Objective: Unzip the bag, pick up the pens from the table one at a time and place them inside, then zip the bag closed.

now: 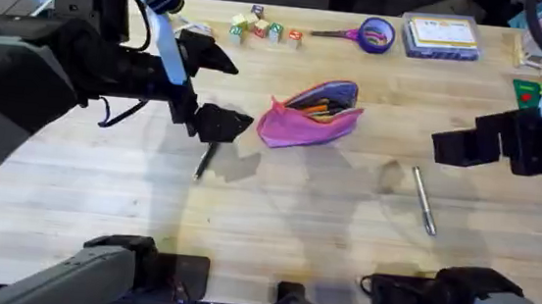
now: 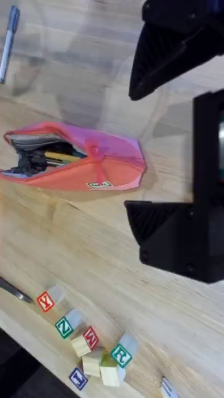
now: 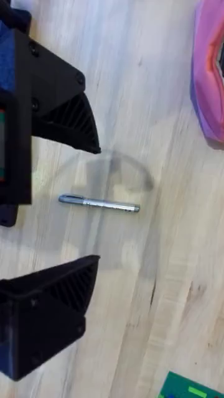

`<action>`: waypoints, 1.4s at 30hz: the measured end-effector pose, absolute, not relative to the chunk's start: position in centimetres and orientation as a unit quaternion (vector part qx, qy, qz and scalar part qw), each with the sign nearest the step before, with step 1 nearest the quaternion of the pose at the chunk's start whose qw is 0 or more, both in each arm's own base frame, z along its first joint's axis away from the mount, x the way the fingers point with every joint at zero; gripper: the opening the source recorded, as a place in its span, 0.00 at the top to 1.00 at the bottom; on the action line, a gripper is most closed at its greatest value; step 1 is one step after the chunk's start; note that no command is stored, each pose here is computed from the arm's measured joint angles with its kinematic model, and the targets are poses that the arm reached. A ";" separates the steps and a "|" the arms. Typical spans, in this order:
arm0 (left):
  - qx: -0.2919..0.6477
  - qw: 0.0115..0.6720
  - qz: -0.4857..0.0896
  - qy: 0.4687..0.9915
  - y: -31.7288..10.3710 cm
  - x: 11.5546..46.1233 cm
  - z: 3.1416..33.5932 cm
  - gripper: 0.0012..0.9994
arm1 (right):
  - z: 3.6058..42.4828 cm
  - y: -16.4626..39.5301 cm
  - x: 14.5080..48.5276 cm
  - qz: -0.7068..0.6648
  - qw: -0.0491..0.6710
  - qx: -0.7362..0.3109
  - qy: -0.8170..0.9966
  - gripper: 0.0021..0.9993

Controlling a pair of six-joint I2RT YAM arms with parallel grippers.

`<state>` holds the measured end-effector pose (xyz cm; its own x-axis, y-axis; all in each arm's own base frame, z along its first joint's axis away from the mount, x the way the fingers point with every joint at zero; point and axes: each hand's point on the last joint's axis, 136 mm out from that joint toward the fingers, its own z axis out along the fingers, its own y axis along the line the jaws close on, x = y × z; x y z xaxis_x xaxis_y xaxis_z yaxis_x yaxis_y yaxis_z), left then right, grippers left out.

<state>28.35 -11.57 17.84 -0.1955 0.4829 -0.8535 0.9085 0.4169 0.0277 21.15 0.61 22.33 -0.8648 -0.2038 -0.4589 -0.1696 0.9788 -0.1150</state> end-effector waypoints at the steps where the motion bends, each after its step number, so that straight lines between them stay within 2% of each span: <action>1: 0.476 0.419 -0.254 0.730 -11.6 28.4 17.8 0.01 | 22.3 0.6 21.2 -0.035 0.241 -0.096 0.965 0.00; 15: 0.476 0.419 -0.254 0.730 -11.6 28.4 17.8 0.01 | 21.4 0.5 19.7 -0.034 0.204 -0.096 0.974 0.00; 29: 0.476 0.419 -0.254 0.730 -11.6 28.4 17.8 0.01 | 14.1 0.4 19.3 -0.028 0.143 -0.065 0.987 0.00; 42: 0.476 0.419 -0.254 0.730 -11.6 28.4 17.8 0.01 | 10.5 -0.7 21.4 -0.030 0.091 -0.027 0.995 0.00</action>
